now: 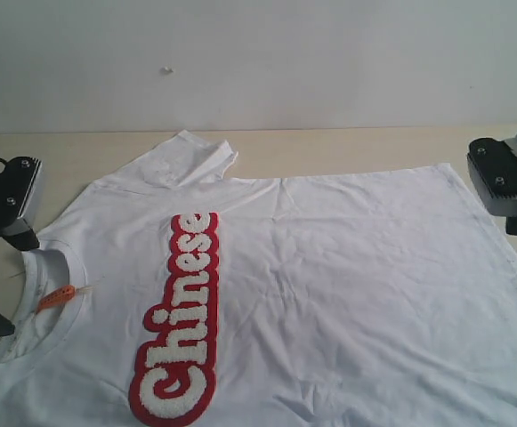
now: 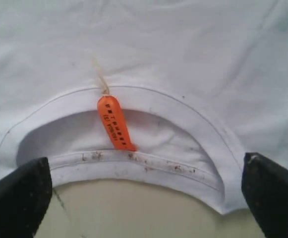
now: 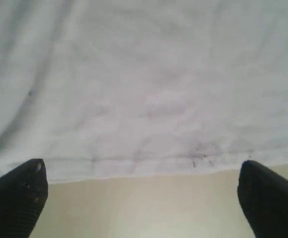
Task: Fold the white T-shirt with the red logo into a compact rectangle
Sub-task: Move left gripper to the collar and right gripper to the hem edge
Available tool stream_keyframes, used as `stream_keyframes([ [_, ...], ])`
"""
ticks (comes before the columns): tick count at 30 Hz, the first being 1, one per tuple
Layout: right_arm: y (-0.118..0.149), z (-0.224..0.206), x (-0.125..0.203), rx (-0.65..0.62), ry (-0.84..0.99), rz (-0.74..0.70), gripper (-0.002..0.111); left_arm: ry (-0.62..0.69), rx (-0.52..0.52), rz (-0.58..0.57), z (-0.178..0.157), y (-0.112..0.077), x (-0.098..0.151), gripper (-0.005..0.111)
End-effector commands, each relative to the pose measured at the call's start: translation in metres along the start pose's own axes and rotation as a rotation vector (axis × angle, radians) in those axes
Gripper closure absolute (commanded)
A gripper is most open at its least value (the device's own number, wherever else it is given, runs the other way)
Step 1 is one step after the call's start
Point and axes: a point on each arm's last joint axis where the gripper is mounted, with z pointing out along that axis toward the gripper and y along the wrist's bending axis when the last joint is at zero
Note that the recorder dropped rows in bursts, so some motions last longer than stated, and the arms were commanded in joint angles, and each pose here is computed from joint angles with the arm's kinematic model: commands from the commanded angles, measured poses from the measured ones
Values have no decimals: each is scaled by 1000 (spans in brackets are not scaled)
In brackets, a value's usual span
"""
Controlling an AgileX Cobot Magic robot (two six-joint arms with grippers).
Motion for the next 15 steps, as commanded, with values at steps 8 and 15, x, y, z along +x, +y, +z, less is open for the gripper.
stream_keyframes([
  [8, -42, 41, 2, 47, 94, -56, 3, 20, 0, 28, 9, 4, 3, 2],
  [15, -57, 55, 3, 115, 55, -84, 3, 63, 16, 53, 23, 7, 10, 2],
])
